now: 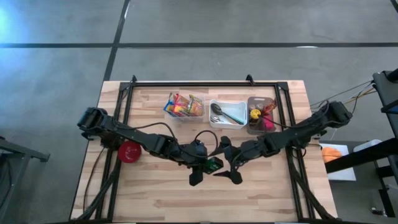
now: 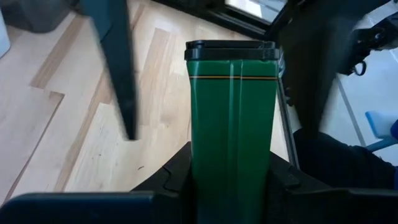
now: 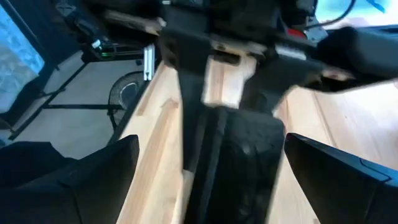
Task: Pick & Place Food Item
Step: Put the black seasoning can into the black bin
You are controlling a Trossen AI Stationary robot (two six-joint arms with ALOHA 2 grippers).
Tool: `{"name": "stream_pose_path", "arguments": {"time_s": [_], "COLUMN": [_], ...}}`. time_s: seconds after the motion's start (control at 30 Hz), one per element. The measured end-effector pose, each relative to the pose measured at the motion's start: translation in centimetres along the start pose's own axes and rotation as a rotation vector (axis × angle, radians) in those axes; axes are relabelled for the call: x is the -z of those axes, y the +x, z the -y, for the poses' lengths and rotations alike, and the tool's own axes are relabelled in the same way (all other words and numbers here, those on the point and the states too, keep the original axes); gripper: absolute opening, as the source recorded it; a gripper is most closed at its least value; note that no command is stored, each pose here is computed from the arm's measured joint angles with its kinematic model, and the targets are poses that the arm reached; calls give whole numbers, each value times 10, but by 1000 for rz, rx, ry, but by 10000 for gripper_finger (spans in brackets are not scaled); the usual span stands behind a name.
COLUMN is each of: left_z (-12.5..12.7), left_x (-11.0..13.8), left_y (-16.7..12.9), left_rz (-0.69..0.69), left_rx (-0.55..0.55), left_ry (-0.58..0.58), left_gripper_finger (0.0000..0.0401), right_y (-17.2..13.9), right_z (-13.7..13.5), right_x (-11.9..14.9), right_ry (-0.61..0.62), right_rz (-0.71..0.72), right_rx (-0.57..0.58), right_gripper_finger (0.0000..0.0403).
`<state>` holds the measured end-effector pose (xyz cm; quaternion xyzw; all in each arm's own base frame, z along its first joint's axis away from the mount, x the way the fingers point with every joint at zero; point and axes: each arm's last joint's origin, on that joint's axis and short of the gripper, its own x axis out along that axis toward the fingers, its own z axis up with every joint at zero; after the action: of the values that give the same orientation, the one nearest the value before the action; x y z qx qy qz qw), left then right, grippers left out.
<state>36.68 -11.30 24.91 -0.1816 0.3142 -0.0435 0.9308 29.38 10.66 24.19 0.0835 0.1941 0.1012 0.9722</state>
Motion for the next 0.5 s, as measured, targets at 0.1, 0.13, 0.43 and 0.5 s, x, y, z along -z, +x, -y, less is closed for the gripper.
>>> {"name": "stream_pose_path", "arguments": {"time_s": [0.1,0.13,0.43,0.5], "left_z": [1,1,2,2], "left_x": [1,1,2,2], "left_y": [0,0,0,0], "left_rz": [-7,-7,-6,-8], "left_rx": [-1,0,3,2], "left_ry": [4,6,11,11], "left_gripper_finger": [108,108,108,108], "right_y": [1,2,15,18], "right_z": [-3,-4,-5,-7], "right_x": [-2,-2,1,-4], "right_ry": [-8,-10,-23,-23], "right_rz": [-7,-8,-47,-51], "right_rx": [-11,-14,-4,-2], "right_gripper_finger": [400,400,381,350]}}
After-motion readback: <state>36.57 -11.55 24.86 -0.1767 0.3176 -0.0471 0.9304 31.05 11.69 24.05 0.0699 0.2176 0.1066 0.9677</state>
